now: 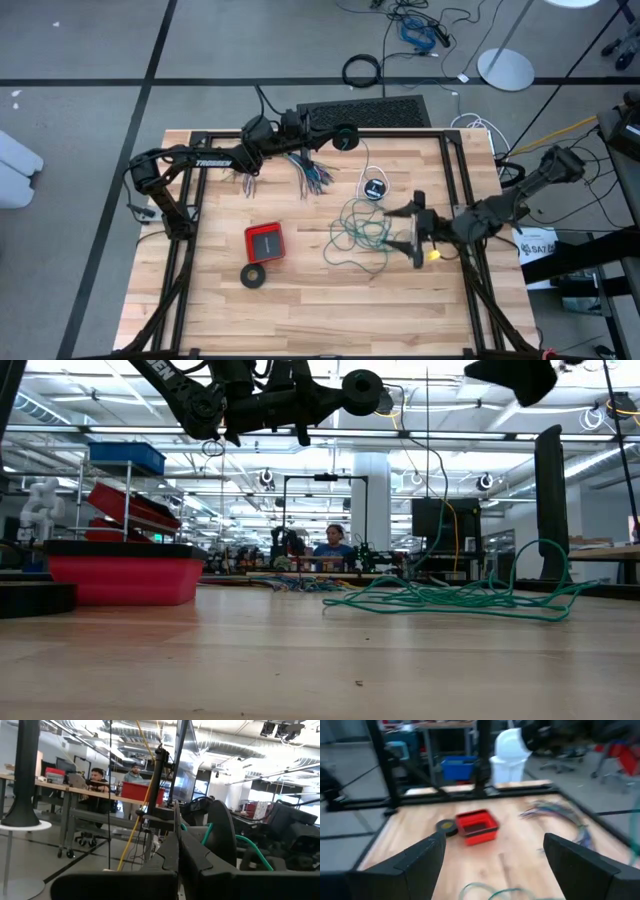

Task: Coil cords
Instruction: Coil the green wire onto the spool

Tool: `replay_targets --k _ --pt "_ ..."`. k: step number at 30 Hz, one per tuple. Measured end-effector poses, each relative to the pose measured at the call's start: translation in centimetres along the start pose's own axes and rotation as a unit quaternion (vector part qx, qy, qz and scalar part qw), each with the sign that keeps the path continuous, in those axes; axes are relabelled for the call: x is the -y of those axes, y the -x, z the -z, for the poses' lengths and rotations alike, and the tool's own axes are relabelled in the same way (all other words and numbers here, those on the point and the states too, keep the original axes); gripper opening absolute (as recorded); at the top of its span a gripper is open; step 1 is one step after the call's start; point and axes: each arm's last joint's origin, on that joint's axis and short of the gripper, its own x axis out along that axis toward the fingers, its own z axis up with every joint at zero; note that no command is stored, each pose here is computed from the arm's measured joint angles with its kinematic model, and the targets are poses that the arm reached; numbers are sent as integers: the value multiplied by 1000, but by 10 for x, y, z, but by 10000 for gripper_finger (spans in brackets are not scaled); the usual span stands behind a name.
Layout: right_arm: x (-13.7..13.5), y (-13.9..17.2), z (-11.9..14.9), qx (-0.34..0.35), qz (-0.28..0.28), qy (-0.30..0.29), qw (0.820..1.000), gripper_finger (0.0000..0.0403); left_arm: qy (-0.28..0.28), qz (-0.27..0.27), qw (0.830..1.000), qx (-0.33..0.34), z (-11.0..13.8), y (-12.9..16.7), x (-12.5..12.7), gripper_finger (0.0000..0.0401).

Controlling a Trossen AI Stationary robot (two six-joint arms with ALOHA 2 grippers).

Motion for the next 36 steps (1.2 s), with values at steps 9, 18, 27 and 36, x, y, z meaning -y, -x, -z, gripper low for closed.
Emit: replay_targets --k 9,18,27,36 --pt "-13 3 8 -6 30 9 999 322 1 5 1000 -2 0 0 0 0" --pt "-22 -18 24 13 197 75 977 306 17 22 999 -18 4 -1 3 0" --pt "-26 -36 33 32 286 77 955 165 22 25 999 -16 7 -6 14 0" --pt "-34 -46 35 28 239 115 964 40 -35 88 995 -38 13 -9 28 0"
